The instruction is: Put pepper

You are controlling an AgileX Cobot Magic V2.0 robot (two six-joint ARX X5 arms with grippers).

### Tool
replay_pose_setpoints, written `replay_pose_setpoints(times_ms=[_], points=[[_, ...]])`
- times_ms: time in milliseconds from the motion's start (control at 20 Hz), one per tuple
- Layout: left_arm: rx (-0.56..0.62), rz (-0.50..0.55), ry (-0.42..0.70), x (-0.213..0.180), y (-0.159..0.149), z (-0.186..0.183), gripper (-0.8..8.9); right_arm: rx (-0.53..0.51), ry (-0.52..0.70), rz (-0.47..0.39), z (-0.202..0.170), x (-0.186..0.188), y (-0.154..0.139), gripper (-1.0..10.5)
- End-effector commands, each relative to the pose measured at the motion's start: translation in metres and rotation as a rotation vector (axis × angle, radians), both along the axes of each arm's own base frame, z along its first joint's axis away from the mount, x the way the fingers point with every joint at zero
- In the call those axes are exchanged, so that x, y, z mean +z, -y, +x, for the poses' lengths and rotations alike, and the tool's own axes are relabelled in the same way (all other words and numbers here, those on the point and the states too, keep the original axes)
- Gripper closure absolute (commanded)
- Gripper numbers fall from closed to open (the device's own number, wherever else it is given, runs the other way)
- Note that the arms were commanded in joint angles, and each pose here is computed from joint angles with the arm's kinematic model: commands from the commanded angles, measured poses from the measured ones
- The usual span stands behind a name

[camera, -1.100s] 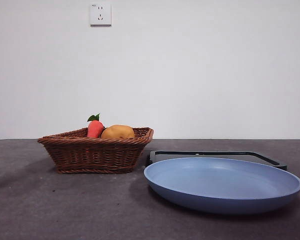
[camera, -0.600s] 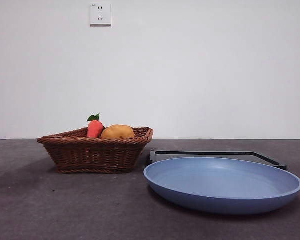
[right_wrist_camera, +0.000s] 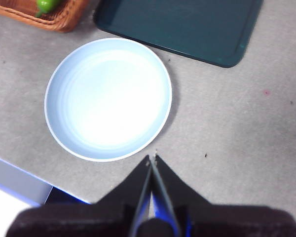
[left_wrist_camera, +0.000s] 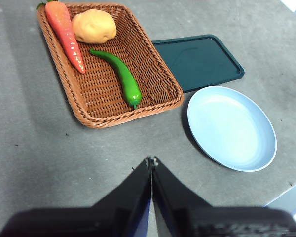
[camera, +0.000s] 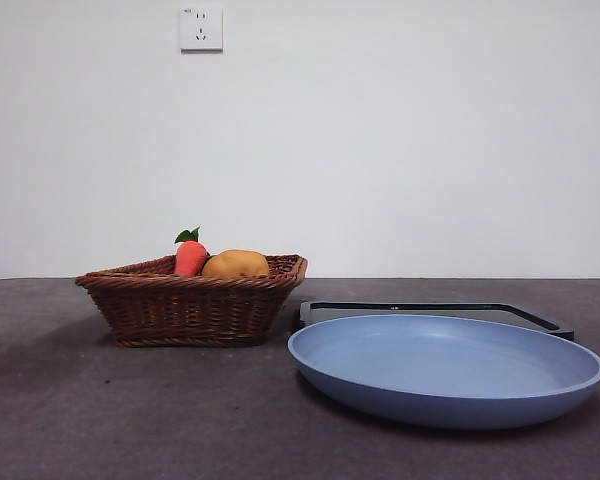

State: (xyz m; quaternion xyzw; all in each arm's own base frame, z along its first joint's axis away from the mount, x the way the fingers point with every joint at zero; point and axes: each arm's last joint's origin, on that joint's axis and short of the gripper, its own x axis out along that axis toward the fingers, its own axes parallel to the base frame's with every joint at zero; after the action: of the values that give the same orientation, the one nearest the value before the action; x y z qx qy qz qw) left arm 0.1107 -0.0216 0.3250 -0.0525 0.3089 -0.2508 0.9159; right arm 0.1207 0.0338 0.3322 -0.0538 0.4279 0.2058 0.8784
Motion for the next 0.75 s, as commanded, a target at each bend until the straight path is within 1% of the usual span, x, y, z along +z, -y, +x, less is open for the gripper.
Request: replay_pose_setpoints(times_ms=[50, 200, 250, 300, 350, 400, 450, 500, 650, 750], points=[[-0.012, 0.013, 0.025, 0.004, 0.001, 0.000, 8.07, 0.016, 0.023, -0.001, 0.001, 0.005, -0.001, 9.4], [-0.022, 0.002, 0.023, 0.004, 0.001, 0.000, 7.96, 0.014, 0.023, 0.000, 0.001, 0.005, -0.001, 9.3], [-0.032, -0.006, 0.024, 0.005, 0.001, 0.000, 7.41, 0.011, 0.023, 0.002, 0.001, 0.005, -0.001, 9.0], [-0.033, -0.007, 0.030, 0.005, 0.001, 0.000, 6.42, 0.009, 0.025, 0.005, 0.001, 0.005, -0.001, 8.2], [-0.033, -0.008, 0.038, 0.006, 0.001, 0.001, 5.15, 0.008, 0.027, 0.006, 0.002, 0.005, -0.001, 7.0], [-0.038, -0.012, 0.045, 0.006, 0.001, 0.001, 4.37, -0.001, 0.025, 0.014, 0.002, 0.005, -0.001, 6.2], [-0.056, -0.026, 0.050, 0.007, 0.002, 0.001, 4.32, -0.008, 0.023, 0.020, 0.002, 0.005, -0.001, 5.9], [-0.075, -0.044, 0.049, 0.007, 0.003, 0.001, 4.32, -0.008, 0.021, 0.020, 0.004, 0.005, -0.002, 5.8], [-0.071, -0.063, 0.043, 0.008, 0.003, 0.001, 4.34, -0.017, -0.004, 0.021, 0.013, 0.002, -0.004, 5.8], [-0.084, -0.079, 0.039, 0.008, 0.003, 0.001, 4.34, -0.022, -0.027, 0.019, 0.026, -0.003, -0.007, 5.9]])
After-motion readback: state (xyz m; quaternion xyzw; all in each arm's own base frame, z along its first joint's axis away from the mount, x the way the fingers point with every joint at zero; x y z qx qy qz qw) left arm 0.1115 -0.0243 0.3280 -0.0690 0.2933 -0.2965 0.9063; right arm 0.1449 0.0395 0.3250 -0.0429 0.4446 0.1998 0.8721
